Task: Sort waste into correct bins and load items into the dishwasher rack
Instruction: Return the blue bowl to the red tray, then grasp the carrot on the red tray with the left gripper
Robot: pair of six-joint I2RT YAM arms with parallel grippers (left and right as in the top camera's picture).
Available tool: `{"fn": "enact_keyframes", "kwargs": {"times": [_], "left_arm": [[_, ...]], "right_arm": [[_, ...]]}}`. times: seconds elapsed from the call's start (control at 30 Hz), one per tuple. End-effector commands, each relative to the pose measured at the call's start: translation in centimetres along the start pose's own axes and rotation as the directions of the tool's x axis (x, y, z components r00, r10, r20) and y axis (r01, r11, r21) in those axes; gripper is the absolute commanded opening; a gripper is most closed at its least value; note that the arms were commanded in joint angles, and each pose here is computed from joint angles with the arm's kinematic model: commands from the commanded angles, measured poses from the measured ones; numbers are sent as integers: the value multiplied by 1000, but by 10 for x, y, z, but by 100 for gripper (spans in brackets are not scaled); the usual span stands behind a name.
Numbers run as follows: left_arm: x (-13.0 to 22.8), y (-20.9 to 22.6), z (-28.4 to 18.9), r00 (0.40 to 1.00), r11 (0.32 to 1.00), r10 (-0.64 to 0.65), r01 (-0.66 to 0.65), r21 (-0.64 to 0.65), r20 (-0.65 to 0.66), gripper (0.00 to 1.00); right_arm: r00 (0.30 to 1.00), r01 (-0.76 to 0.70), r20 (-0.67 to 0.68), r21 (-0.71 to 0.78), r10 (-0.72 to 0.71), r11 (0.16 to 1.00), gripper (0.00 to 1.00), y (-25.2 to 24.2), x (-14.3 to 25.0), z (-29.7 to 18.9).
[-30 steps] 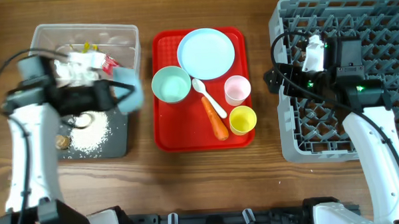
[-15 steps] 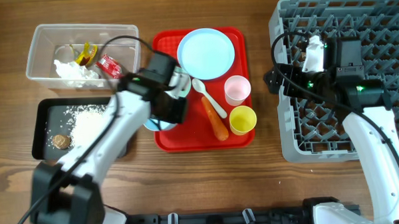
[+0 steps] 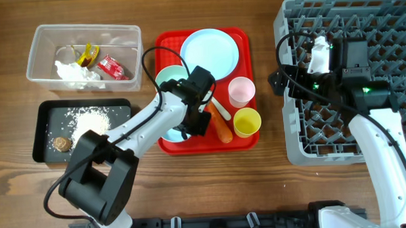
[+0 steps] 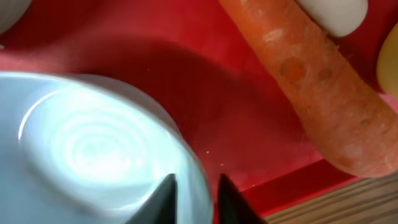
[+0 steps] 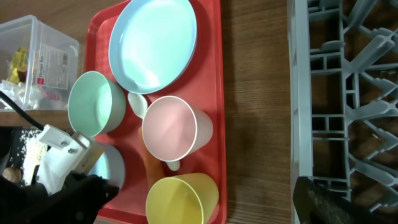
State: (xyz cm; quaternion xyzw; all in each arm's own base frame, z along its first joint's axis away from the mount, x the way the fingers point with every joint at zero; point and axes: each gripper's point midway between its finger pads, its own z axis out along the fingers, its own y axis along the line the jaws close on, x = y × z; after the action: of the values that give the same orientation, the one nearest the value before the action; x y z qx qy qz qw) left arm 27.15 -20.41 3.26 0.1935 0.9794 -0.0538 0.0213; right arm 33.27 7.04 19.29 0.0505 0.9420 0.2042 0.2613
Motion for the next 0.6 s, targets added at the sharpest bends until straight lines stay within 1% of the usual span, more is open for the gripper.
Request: {"fn": "enact_keyframes", "kwargs": {"times": [0.0, 0.03, 0.07, 0.1, 0.2, 0.27, 0.3, 0.33, 0.43, 0.57], "left_arm": [[2, 0, 4, 1000, 1000, -18, 18, -9, -18, 46], [4, 1, 3, 1000, 1000, -19, 19, -11, -25, 54], [4, 0, 2, 999, 1000, -20, 19, -9, -27, 58], [3, 0, 0, 999, 1000, -20, 19, -10, -27, 59], [-7, -7, -14, 999, 999, -41, 42, 17, -12, 61], [-21, -13, -26, 992, 991, -127, 126, 36, 20, 61], [-30, -22, -34, 982, 979, -188, 184, 84, 38, 61], [-36, -29, -39, 974, 969, -220, 213, 122, 45, 61], [-45, -41, -42, 962, 950, -265, 251, 183, 58, 61], [-50, -50, -42, 955, 942, -288, 269, 201, 75, 64]], "right_arm": [[1000, -8, 3, 12, 8, 1000, 99, 0, -3, 0], [1000, -8, 3, 12, 8, 1000, 100, 0, -3, 0], [1000, -8, 4, 12, 8, 1000, 100, 0, -4, 0], [1000, -7, 5, 11, 7, 1000, 100, 0, -4, 0], [1000, -6, 11, 10, 6, 1000, 100, 0, -5, 0], [1000, -5, 13, 9, 5, 1000, 100, 0, -6, 0], [1000, -6, 13, 9, 6, 1000, 100, 0, -6, 0], [1000, -5, 13, 9, 5, 1000, 100, 0, -6, 0], [1000, -6, 8, 10, 6, 1000, 100, 0, -5, 0], [1000, -6, 9, 11, 6, 1000, 100, 0, -5, 0]]}}
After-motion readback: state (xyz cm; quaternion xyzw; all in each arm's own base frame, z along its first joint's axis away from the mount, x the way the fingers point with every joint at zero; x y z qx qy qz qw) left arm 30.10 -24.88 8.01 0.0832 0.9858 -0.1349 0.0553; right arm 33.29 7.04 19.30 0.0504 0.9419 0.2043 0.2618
